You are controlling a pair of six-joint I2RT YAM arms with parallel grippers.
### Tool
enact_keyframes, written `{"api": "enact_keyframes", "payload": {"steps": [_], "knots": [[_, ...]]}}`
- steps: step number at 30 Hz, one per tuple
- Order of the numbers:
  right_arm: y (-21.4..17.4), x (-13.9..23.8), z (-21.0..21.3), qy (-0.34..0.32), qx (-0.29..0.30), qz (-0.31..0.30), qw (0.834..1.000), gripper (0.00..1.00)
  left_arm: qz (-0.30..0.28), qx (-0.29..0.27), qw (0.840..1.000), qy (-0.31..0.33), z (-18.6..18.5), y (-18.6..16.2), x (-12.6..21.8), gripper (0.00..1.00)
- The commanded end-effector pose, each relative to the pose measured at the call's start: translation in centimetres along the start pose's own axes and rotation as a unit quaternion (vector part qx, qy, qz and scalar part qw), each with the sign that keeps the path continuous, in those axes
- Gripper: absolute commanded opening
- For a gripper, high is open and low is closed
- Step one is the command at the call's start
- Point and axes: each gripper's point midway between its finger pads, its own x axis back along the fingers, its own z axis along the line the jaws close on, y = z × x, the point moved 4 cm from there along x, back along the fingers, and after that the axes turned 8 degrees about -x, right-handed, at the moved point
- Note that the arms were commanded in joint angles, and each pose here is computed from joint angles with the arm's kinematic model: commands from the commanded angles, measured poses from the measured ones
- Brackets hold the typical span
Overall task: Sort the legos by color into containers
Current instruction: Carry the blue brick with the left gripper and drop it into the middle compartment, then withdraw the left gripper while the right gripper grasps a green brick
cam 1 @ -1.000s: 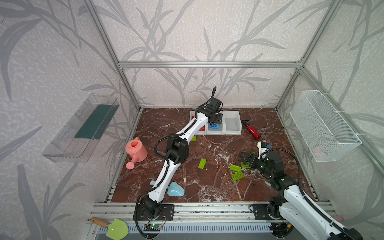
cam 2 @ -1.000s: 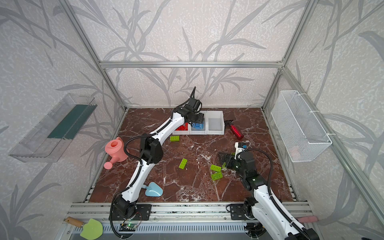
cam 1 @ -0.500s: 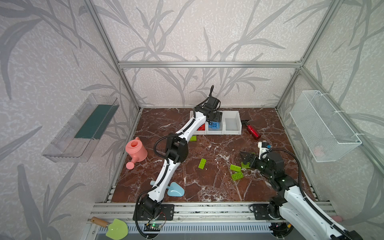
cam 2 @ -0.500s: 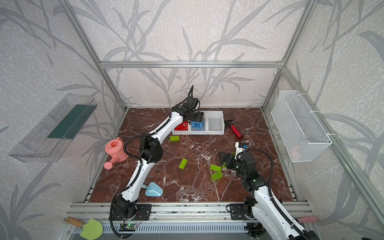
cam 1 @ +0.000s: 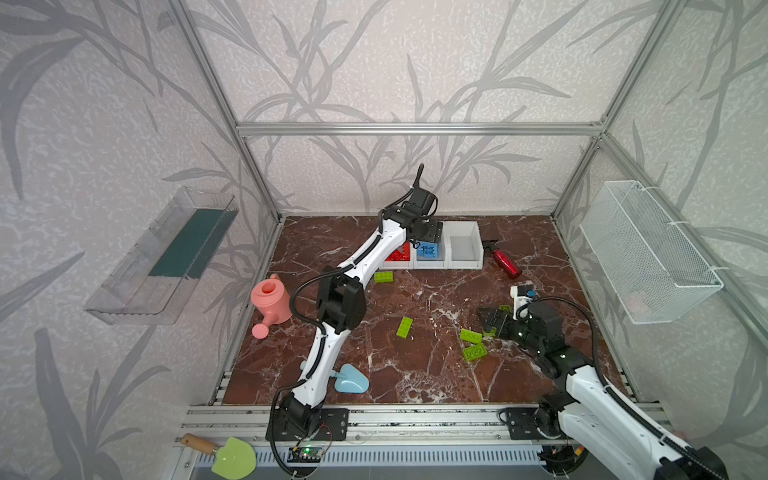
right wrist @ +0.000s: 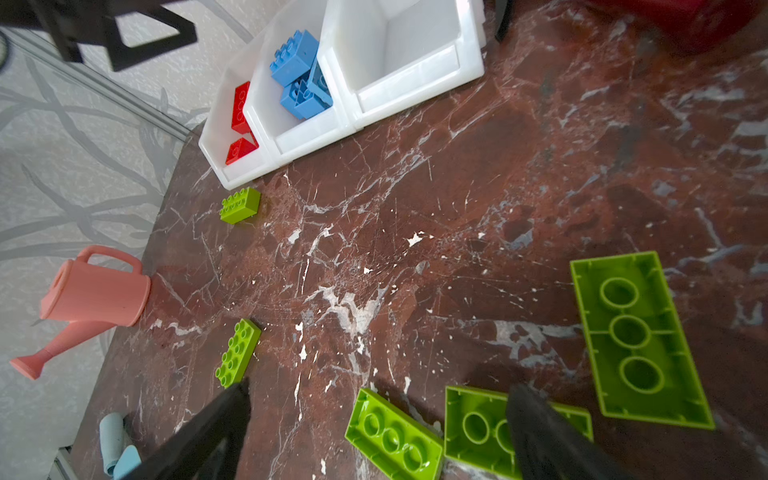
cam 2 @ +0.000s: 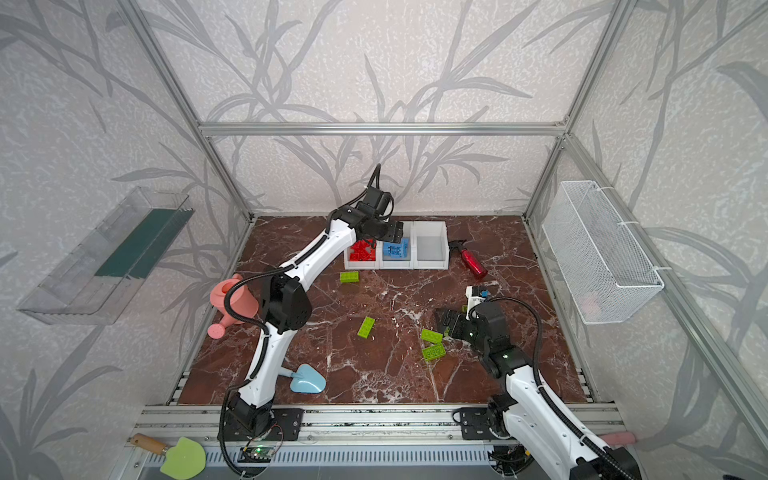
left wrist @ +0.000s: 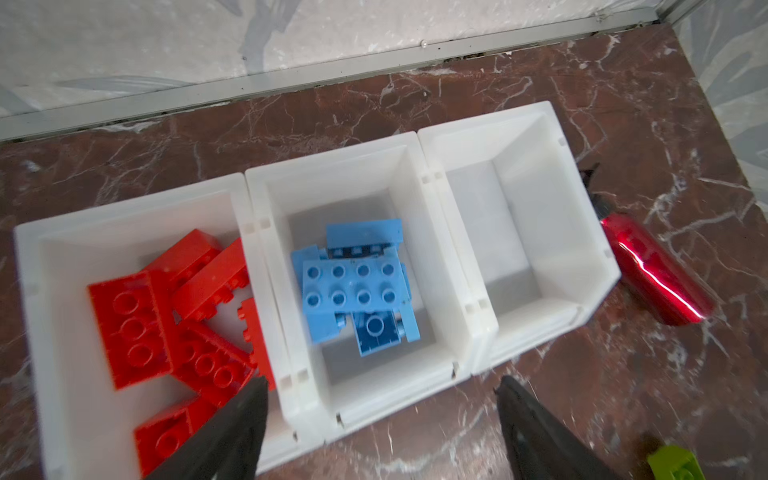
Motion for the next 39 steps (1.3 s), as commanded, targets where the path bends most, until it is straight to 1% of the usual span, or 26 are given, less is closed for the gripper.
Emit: {"api": "enact_keyframes", "payload": {"steps": [1,6,10,13,15,19,22,25,29,33,37,39], "knots": [[1.0,0.5,1.2,-0.013,0.032,-0.007,0.999,0.97,-0.059,0.003,0.998,-0.009,-1.0,1.5,5.4,0.86],[0.9,0.8,2.5,-0.033,0.067,0.017,0.997,0.97,-0.084,0.024,0.996,-0.013,-0.8,-1.0,10.2,0.86],[-0.1,0.9,3.6,-0.051,0.094,0.051,0.993,0.97,-0.095,0.056,0.994,0.005,0.0,-4.1,13.6,0.86],[-0.9,1.1,4.2,-0.066,0.117,0.072,0.988,0.97,-0.106,0.082,0.991,0.0,0.2,-6.7,15.5,0.86],[-1.4,1.1,4.4,-0.079,0.128,0.089,0.985,0.97,-0.109,0.082,0.991,-0.013,-0.1,-8.2,16.6,0.86],[-2.4,1.1,4.0,-0.112,0.143,0.119,0.976,0.96,-0.1,0.077,0.992,-0.011,-0.7,-11.0,19.1,0.86],[-2.8,0.8,3.4,-0.132,0.145,0.129,0.972,0.94,-0.097,0.082,0.991,-0.036,-1.3,-12.7,20.7,0.87],[-2.9,0.4,3.0,-0.151,0.149,0.134,0.968,0.92,-0.104,0.079,0.991,-0.028,-0.9,-14.4,22.4,0.87],[-3.4,-0.4,2.6,-0.167,0.159,0.152,0.961,0.91,-0.098,0.081,0.992,-0.008,0.6,-17.6,23.7,0.87],[-4.2,-1.5,2.3,-0.18,0.163,0.179,0.954,0.9,-0.089,0.093,0.992,0.01,2.0,-21.2,24.0,0.87],[-5.0,-2.5,2.3,-0.191,0.143,0.202,0.95,0.91,-0.087,0.114,0.989,0.021,3.0,-24.1,23.6,0.87],[-5.3,-2.7,2.0,-0.203,0.119,0.199,0.951,0.92,-0.086,0.125,0.988,0.017,3.2,-25.1,23.4,0.87]]}}
